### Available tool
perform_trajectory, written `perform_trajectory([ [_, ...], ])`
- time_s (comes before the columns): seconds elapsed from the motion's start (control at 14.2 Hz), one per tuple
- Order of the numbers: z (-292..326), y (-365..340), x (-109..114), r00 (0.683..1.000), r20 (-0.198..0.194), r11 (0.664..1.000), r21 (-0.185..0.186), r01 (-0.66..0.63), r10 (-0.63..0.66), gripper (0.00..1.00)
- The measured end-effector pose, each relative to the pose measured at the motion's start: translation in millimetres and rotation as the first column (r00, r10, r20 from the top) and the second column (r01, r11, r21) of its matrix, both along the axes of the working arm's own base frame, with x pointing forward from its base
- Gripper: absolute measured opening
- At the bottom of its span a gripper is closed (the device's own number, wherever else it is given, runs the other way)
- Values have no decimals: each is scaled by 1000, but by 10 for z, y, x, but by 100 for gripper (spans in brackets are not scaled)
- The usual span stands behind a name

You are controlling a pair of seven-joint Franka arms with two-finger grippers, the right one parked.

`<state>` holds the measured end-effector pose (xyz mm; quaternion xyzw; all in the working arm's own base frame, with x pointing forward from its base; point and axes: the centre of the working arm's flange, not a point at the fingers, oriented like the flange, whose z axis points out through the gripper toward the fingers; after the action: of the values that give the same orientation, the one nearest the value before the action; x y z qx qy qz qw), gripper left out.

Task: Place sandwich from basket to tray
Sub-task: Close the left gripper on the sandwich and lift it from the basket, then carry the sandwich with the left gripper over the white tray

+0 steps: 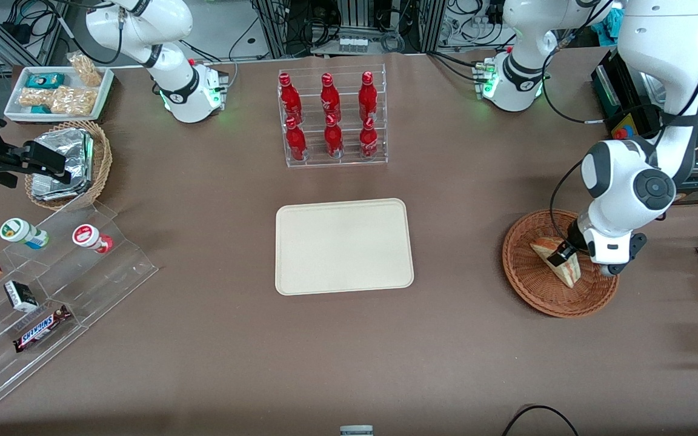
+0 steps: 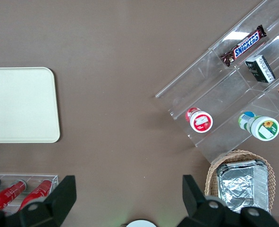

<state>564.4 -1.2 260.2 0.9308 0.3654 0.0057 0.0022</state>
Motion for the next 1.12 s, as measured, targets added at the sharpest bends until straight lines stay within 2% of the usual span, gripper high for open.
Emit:
perform_trajectory([
  [0.21,9,-10,10,1000,2,1000,1,5,-5,39],
  [0.28,34,-23,17,1000,-1,1000,1,16,-16,33],
  [0.35,91,-45,24,999,-18,999,1,35,-35,27],
  [0.49,352,-152,74,992,-76,995,-2,98,-98,16],
  [0.7,884,-652,171,966,-136,975,-9,222,-221,16],
  [0.77,1016,-877,193,950,-140,960,-13,279,-278,15],
  [0.91,1147,-1361,203,908,-123,916,-20,401,-401,14],
  [1.12,1083,-2299,95,844,-112,851,-38,523,-524,14],
])
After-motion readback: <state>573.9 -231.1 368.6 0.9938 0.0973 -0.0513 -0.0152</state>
